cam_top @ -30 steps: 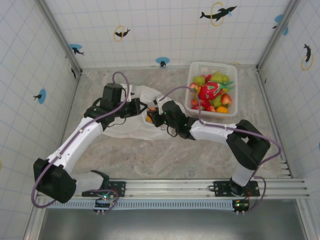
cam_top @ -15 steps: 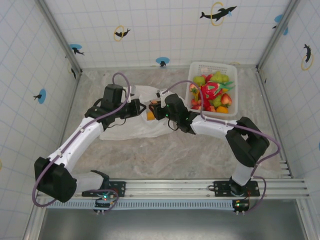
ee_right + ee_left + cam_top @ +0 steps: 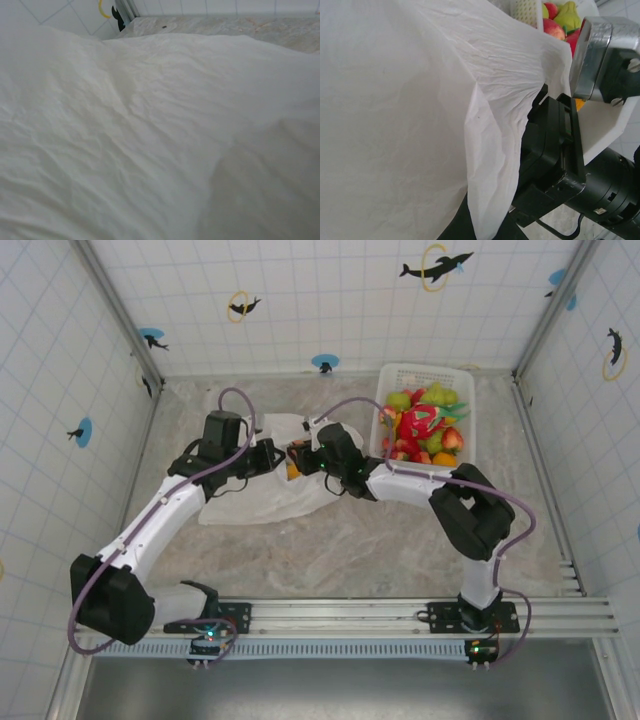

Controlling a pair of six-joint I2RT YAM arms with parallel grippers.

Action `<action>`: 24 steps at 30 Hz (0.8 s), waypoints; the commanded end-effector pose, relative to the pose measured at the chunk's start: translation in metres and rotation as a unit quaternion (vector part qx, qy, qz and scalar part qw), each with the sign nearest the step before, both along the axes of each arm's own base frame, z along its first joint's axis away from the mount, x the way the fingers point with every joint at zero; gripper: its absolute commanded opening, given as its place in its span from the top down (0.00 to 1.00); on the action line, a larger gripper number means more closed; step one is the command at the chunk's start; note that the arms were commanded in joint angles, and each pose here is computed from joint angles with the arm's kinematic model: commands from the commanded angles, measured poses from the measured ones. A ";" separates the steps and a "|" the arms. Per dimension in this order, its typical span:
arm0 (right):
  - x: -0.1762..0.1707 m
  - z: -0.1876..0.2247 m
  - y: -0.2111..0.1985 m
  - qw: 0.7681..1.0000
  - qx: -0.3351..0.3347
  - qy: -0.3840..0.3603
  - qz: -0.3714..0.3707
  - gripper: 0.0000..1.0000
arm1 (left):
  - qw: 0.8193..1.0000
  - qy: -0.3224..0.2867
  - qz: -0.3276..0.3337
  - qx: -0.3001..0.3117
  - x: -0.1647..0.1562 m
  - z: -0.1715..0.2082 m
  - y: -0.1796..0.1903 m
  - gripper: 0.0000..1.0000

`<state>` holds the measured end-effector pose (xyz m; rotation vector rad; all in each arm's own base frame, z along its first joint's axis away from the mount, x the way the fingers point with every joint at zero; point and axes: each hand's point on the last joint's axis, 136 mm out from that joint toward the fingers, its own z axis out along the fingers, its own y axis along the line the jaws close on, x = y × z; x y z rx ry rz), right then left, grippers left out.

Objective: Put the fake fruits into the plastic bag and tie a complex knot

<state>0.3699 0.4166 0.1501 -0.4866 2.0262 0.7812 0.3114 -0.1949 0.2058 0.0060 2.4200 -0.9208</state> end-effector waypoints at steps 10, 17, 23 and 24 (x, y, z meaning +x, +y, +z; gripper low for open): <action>-0.001 0.016 0.006 1.000 0.007 -0.006 0.008 0.28 | 1.000 -0.002 0.015 0.003 0.004 -0.008 0.013 1.00; -0.017 0.041 -0.012 1.000 0.003 -0.014 0.012 0.25 | 1.000 0.002 0.018 0.006 0.002 -0.011 0.019 1.00; -0.032 0.060 -0.032 1.000 -0.003 -0.016 0.006 0.25 | 1.000 0.006 0.021 0.005 0.001 -0.017 0.021 1.00; -0.036 0.063 -0.037 1.000 -0.005 -0.016 0.006 0.25 | 1.000 0.007 0.022 0.006 0.002 -0.018 0.021 1.00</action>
